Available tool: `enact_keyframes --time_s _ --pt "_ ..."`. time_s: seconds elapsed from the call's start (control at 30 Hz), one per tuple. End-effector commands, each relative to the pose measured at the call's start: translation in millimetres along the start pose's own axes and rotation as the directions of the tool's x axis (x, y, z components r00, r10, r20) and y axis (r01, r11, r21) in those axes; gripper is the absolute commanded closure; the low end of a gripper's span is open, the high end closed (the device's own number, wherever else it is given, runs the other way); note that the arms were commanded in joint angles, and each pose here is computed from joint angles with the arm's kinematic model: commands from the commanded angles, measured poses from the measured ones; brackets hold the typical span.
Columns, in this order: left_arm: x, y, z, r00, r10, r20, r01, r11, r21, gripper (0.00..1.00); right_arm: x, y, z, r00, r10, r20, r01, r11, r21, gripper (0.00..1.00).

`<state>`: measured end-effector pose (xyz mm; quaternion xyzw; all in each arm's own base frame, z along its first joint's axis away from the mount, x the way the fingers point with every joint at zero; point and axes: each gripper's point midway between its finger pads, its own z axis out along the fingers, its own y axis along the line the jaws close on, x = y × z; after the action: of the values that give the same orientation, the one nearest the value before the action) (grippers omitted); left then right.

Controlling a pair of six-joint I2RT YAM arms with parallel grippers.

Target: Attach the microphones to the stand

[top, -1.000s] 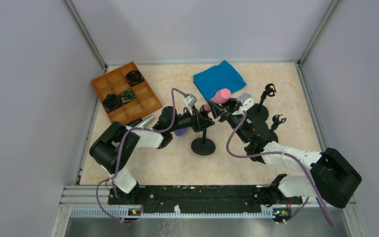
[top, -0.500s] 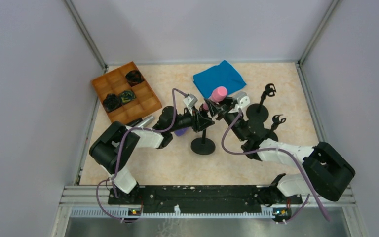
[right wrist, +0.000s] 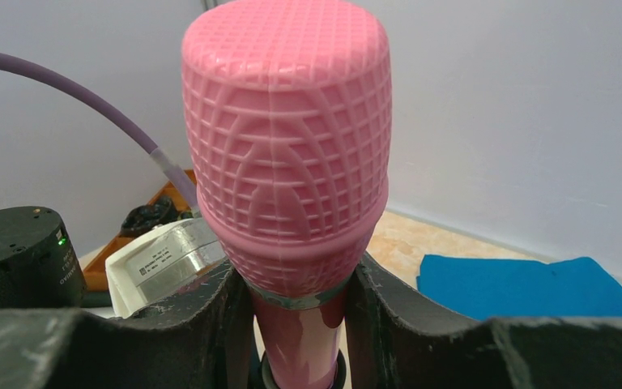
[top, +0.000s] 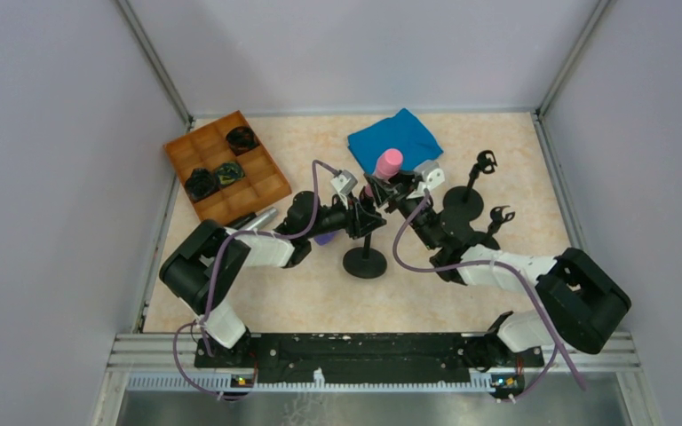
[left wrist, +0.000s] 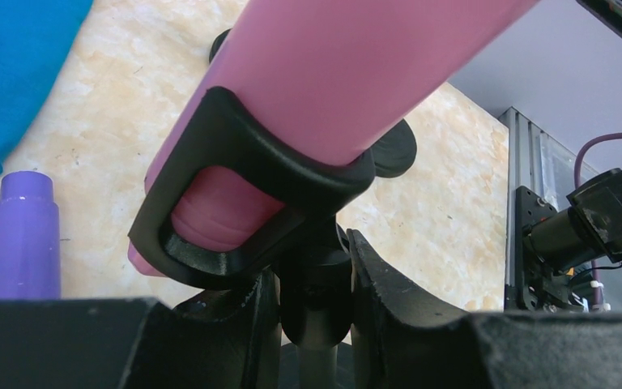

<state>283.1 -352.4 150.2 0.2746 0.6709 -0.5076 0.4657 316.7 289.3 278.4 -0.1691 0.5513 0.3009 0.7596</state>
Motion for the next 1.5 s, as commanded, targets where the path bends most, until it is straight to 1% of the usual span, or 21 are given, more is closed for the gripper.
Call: enact_keyframes --time_s 0.0,0.37,0.47,0.57,0.73,1.47 --pt "-24.9 -53.2 11.1 0.984 0.163 0.074 -0.174 0.968 0.182 1.0 162.3 22.3 -79.6 0.825 -0.01 -0.564 -0.058 0.993 -0.103 1.0" --pt "-25.2 -53.0 10.5 0.984 0.162 0.077 -0.173 0.969 0.178 1.0 179.3 22.8 -92.5 0.801 -0.047 -0.596 -0.028 0.993 -0.116 1.0" --pt "-25.4 -51.9 9.8 0.983 0.166 0.076 -0.176 0.97 0.168 1.0 185.3 23.4 -97.6 0.79 -0.067 -0.61 -0.012 0.992 -0.124 1.0" --pt "-26.0 -50.7 9.0 0.983 0.17 0.075 -0.18 0.971 0.158 1.0 190.8 16.6 -101.8 0.779 -0.089 -0.621 0.032 0.994 -0.101 1.0" --pt "-26.6 -50.8 9.7 0.982 0.173 0.074 -0.183 0.97 0.158 1.0 201.2 12.7 -107.0 0.755 -0.101 -0.648 0.053 0.994 -0.093 1.0" --pt "-23.7 -49.7 8.9 0.983 0.172 0.069 -0.181 0.971 0.157 1.0 233.0 9.7 -126.0 0.704 -0.075 -0.707 0.038 0.997 -0.068 1.0"
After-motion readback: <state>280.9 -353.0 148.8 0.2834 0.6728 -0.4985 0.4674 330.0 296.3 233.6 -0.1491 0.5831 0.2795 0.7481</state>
